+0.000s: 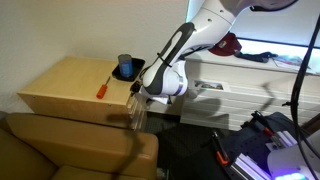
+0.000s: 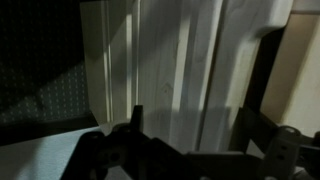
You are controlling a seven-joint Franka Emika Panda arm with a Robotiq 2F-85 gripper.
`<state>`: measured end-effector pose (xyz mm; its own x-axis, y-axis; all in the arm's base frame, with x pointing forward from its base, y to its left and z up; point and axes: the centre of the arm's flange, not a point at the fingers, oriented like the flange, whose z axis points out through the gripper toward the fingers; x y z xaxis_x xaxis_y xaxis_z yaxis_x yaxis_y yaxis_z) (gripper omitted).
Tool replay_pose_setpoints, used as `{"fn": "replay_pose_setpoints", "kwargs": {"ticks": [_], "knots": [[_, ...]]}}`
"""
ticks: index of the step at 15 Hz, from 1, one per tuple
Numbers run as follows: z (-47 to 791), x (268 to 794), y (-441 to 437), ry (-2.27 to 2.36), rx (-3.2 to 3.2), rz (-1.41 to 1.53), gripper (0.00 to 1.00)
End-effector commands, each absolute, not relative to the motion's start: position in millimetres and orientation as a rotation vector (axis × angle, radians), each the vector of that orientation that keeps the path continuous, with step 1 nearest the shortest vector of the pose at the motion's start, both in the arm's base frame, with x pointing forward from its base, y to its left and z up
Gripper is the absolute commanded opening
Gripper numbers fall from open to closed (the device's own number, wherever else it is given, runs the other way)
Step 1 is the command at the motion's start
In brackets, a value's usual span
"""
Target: Pull out the topmost shelf on the nightstand
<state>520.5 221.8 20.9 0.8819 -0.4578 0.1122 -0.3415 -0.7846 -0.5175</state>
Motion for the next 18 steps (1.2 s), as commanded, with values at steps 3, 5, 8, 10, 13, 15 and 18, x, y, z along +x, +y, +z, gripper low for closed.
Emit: {"fn": "replay_pose_setpoints", "kwargs": {"ticks": [3,5,8,10,13,15,18], "knots": [[6,515,216,0.568,-2.505,-0.393,1.00],[16,532,216,0.580,-2.545,-0.345,1.00],[15,537,213,0.590,-2.540,-0.353,1.00],[6,539,211,0.591,-2.563,-0.354,1.00],[-20,537,217,0.579,-2.572,-0.416,1.00],[-22,538,218,0.562,-2.568,-0.449,1.00],[-23,539,208,0.601,-2.621,-0.407,1.00]]}}
